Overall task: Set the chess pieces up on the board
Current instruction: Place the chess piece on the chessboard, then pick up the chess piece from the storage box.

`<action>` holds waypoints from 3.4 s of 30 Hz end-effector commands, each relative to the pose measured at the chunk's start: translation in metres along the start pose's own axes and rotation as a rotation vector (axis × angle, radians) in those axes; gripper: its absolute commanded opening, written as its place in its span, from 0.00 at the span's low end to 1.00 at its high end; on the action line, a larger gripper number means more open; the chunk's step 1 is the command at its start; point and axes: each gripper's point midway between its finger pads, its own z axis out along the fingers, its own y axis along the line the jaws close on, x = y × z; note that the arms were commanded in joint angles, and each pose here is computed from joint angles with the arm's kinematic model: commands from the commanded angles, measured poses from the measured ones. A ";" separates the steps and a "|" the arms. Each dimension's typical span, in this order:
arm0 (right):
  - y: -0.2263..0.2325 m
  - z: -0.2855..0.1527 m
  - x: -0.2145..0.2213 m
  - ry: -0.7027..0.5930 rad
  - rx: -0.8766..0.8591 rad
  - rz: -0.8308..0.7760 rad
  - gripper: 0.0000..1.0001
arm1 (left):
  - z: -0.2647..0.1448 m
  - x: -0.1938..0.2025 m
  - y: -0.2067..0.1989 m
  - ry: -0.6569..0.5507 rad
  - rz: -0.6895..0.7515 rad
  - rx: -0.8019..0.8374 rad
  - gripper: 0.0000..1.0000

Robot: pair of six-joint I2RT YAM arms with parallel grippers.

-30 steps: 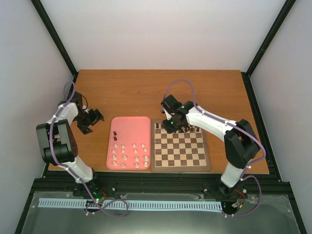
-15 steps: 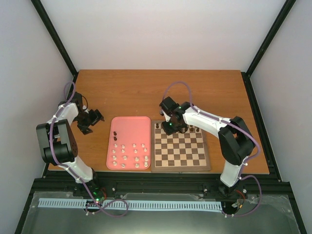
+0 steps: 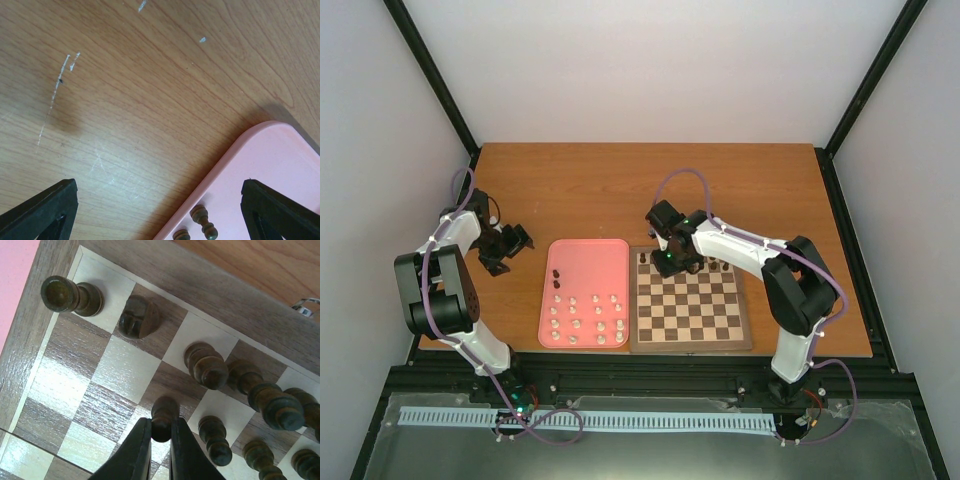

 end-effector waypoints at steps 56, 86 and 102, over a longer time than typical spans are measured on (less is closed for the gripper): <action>0.049 -0.099 -0.047 -0.187 -0.185 -0.136 0.35 | 0.003 -0.004 -0.005 0.002 0.004 0.017 1.00; 0.258 0.033 -0.119 -0.125 -0.500 -0.453 0.36 | 0.006 0.002 -0.006 0.008 -0.034 0.041 1.00; 0.268 0.065 -0.131 -0.149 -0.519 -0.417 0.36 | 0.007 0.006 -0.010 0.014 -0.031 0.059 1.00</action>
